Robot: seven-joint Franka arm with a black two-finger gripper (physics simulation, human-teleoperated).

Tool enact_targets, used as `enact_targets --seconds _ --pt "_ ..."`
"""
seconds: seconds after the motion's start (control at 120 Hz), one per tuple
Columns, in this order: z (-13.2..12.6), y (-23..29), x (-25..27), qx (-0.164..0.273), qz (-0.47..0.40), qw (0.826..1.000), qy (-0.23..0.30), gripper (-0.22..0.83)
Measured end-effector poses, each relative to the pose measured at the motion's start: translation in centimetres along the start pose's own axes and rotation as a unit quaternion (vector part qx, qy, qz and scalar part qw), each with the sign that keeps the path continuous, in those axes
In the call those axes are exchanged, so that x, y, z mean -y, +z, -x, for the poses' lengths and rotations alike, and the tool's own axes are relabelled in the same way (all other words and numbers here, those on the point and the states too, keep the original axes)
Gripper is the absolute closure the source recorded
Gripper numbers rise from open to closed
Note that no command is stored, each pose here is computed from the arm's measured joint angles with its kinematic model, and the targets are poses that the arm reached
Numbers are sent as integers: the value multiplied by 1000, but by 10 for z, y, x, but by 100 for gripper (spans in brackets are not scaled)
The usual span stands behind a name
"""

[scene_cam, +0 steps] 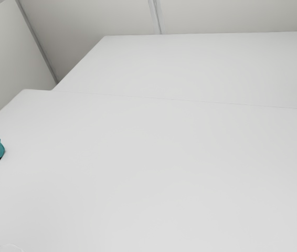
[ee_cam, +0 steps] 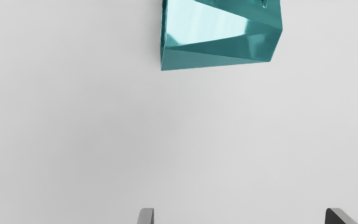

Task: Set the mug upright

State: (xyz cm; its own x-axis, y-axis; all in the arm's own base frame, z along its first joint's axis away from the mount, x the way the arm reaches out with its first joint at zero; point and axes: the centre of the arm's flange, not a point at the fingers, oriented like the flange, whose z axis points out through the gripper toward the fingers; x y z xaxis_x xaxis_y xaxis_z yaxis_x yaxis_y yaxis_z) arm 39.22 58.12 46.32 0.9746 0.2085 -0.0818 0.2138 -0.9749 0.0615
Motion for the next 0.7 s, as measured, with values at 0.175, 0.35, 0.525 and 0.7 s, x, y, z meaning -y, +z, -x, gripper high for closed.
enact_targets --seconds 0.175,0.35,0.525,0.7 --pt "-20 31 24 -27 18 998 56 0" --pt "-28 47 37 -65 45 993 92 0" --pt "-42 57 44 -101 60 984 130 0" --pt "-56 82 44 -117 81 977 157 0"
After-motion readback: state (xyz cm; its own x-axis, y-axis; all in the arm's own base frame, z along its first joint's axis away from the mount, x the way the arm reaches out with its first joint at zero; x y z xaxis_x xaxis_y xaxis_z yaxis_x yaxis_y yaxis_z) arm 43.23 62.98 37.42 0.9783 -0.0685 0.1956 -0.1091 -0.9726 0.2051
